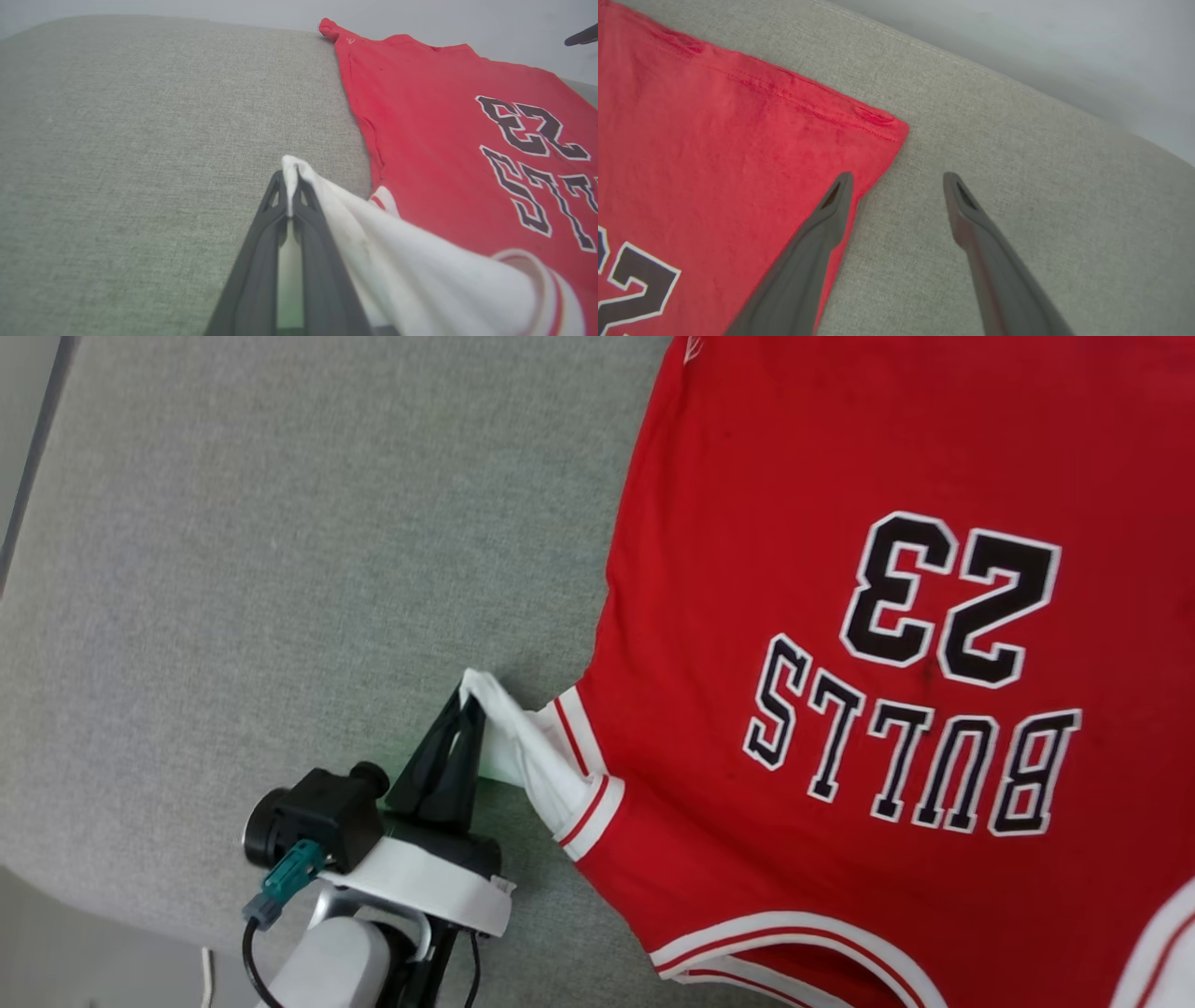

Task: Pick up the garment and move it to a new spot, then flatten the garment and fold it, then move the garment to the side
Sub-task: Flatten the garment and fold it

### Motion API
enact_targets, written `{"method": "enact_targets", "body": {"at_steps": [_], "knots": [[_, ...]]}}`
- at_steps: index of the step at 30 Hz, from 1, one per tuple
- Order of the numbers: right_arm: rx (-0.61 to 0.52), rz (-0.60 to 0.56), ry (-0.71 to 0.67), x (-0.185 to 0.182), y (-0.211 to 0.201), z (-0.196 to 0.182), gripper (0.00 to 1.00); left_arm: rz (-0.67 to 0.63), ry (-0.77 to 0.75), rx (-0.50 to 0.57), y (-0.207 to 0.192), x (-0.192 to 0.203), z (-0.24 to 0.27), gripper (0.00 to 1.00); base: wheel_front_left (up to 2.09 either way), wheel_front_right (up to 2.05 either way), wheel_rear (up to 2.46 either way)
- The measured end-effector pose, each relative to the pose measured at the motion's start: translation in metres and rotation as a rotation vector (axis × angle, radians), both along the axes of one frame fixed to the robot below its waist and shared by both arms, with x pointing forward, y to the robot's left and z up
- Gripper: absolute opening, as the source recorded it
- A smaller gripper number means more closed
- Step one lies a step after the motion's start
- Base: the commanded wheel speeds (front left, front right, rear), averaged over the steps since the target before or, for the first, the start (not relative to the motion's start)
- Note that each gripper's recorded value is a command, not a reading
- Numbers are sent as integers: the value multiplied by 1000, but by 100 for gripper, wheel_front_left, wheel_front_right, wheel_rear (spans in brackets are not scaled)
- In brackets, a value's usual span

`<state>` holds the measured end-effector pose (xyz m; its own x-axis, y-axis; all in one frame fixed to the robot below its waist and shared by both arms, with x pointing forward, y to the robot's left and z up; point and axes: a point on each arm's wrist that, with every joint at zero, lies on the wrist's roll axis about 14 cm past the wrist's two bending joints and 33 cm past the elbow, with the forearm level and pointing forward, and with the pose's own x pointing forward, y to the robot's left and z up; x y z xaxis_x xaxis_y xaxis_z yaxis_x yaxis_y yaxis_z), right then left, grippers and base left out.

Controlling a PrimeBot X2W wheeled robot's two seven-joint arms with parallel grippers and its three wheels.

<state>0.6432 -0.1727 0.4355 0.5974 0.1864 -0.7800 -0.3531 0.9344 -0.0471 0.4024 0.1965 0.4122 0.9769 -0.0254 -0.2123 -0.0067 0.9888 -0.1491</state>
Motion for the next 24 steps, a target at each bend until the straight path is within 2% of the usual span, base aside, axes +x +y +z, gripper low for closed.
{"method": "enact_targets", "body": {"at_steps": [11, 16, 17, 18, 19, 24], "knots": [[-50, -1, 196, 8, 19, -92, 100, 8, 51, 20, 5, 8, -26, 0, 0, 0, 0], [-48, -8, 213, 4, 15, -99, 100, 14, 58, 22, 6, 7, -29, 0, 0, 0, 0], [-50, -12, 210, 4, 13, -97, 32, 13, 55, 25, 7, 7, -28, 0, 0, 0, 0], [-52, -12, 205, 3, 12, -95, 13, 13, 53, 27, 7, 7, -28, 0, 0, 0, 0], [-51, -14, 202, 2, 11, -93, 0, 10, 48, 28, 6, 8, -26, 0, 0, 0, 0], [0, -16, 130, 3, 17, -75, 0, 5, 30, 21, 3, 8, -21, 0, 0, 0, 0]]}}
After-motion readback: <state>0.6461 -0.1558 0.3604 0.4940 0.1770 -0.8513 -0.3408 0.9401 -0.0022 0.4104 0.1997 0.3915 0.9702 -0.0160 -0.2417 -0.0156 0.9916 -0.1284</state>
